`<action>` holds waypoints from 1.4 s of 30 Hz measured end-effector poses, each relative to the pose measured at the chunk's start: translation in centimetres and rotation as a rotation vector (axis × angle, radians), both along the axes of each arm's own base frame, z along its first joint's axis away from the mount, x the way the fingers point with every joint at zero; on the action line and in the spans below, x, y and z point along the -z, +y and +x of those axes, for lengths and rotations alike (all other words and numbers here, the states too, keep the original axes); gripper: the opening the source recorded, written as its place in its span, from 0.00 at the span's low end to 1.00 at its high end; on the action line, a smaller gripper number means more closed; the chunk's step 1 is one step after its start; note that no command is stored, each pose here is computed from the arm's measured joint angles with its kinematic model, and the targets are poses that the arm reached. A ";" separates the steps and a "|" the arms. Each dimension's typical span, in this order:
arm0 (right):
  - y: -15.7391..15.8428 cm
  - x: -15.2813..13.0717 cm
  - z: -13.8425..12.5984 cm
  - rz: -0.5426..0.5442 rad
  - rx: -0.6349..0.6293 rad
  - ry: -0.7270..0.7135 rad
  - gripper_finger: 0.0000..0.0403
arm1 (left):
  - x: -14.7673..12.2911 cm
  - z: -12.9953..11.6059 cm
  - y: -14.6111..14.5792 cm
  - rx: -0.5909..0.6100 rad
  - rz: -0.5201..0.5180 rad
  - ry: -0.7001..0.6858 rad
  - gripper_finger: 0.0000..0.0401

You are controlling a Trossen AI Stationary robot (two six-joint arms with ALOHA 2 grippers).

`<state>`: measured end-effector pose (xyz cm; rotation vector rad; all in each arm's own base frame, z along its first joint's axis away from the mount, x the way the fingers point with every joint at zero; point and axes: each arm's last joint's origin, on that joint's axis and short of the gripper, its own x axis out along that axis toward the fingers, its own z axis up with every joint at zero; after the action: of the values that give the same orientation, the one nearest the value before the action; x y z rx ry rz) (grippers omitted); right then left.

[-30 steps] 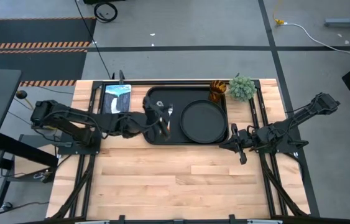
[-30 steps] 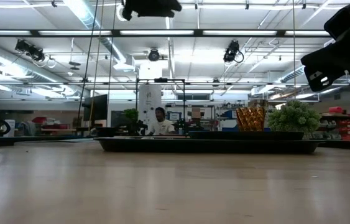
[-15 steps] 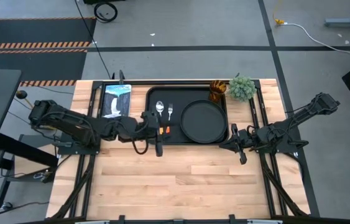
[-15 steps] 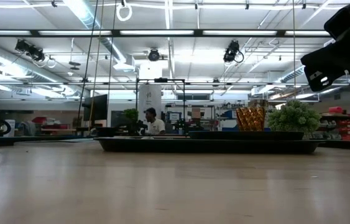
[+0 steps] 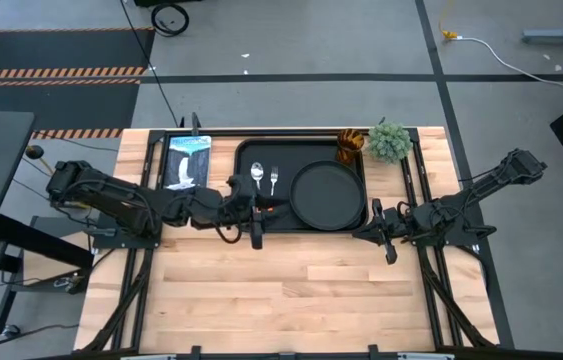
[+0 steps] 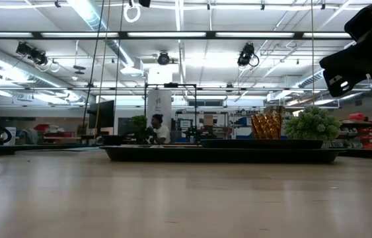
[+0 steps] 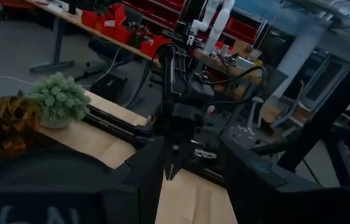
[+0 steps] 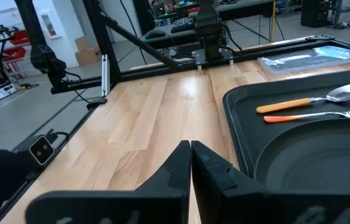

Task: Pick and place plate/cup/fork/spoon on tray
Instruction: Return to Home Position

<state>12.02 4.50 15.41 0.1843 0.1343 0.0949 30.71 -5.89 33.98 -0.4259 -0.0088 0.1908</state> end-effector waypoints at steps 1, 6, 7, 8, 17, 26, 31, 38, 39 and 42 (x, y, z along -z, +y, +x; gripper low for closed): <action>0.0 0.0 0.0 0.000 0.000 0.000 0.05 | 0.0 0.0 0.0 0.000 0.008 0.002 0.40; 0.0 0.0 0.0 0.000 0.000 0.000 0.05 | -1.2 -1.0 0.3 -0.010 -0.024 -0.046 0.40; 0.0 0.0 0.0 0.000 0.000 0.000 0.05 | -1.4 -1.2 0.3 -0.017 -0.026 -0.052 0.40; 0.0 0.0 0.0 0.000 0.000 0.000 0.05 | -1.6 -1.4 0.3 -0.013 -0.009 -0.055 0.40; 0.0 0.0 0.0 0.001 0.000 -0.002 0.05 | -2.4 -3.2 -1.5 0.066 0.254 0.010 0.40; 0.0 -0.1 0.0 0.006 0.000 -0.012 0.05 | 0.4 -6.6 -2.9 0.191 0.294 0.056 0.40; 0.0 -0.1 0.0 0.006 0.000 -0.012 0.05 | 3.3 -9.8 -1.6 0.337 0.242 -0.049 0.40; 0.0 -0.1 0.0 0.006 0.000 -0.012 0.05 | 8.2 -15.2 0.6 0.515 0.183 -0.236 0.40; 0.0 -0.1 0.0 0.006 0.000 -0.012 0.05 | 8.8 -15.9 0.8 0.531 0.173 -0.268 0.40; 0.0 -0.1 0.0 0.006 0.000 -0.012 0.05 | 10.7 -17.8 1.3 0.596 0.147 -0.347 0.40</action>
<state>12.04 4.51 15.54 0.1897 0.1220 0.0964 12.92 -4.56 23.31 -0.2948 -0.2330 -0.4699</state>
